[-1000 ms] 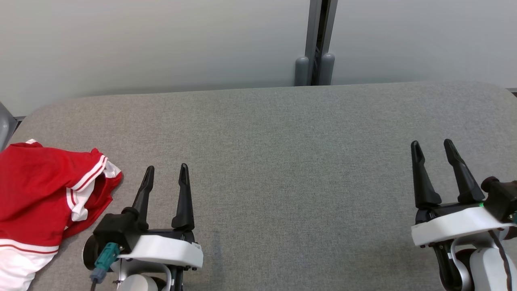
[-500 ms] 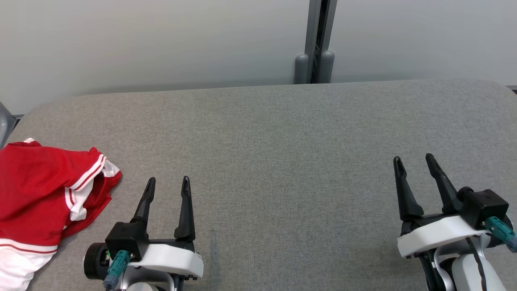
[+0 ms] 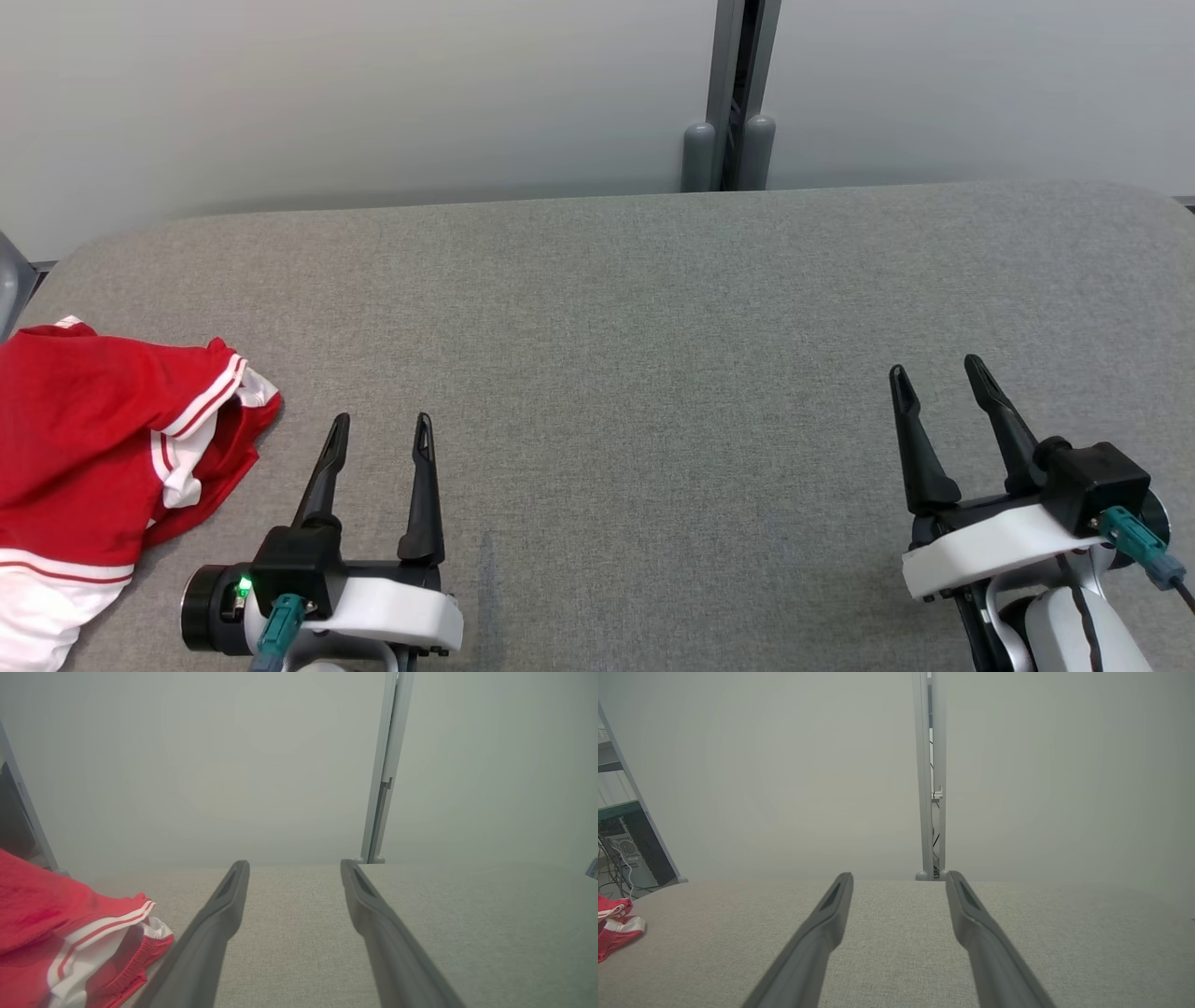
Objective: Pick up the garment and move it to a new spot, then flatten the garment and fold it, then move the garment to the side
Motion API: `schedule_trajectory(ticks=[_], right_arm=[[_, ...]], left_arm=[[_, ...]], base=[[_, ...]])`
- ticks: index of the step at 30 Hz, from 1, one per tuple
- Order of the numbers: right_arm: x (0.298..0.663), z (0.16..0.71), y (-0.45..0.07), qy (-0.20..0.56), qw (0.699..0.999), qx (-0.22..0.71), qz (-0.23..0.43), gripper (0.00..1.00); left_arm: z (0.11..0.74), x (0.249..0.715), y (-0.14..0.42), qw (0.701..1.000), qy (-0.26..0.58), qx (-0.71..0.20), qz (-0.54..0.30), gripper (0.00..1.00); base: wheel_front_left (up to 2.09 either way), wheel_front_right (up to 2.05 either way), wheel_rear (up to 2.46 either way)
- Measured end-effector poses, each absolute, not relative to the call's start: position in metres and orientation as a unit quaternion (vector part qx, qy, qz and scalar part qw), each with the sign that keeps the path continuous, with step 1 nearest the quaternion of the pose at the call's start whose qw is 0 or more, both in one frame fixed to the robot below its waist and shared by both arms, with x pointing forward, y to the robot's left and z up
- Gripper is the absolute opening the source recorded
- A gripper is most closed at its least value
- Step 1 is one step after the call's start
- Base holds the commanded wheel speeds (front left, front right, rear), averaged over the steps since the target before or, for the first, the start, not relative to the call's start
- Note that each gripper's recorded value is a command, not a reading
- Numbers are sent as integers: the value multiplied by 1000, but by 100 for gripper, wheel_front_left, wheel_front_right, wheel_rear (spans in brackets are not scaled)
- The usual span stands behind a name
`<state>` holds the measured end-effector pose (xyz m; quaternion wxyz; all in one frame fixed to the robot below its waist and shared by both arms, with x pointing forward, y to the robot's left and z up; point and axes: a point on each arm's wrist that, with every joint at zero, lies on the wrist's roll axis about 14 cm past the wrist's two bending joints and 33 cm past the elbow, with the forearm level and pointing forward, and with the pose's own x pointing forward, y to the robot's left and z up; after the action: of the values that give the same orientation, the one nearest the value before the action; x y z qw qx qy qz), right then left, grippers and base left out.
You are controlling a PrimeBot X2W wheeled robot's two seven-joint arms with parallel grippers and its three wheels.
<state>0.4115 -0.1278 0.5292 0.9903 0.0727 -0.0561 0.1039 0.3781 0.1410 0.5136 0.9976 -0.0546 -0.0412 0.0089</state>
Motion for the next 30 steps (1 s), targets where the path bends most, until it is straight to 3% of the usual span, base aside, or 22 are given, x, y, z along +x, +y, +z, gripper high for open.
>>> schedule_trajectory(ticks=[30], right_arm=[[411,516,-120,-48,991,47,117,100]], left_arm=[[509,374,140,999,-43,-16,4,100]], base=[[0,0,0]])
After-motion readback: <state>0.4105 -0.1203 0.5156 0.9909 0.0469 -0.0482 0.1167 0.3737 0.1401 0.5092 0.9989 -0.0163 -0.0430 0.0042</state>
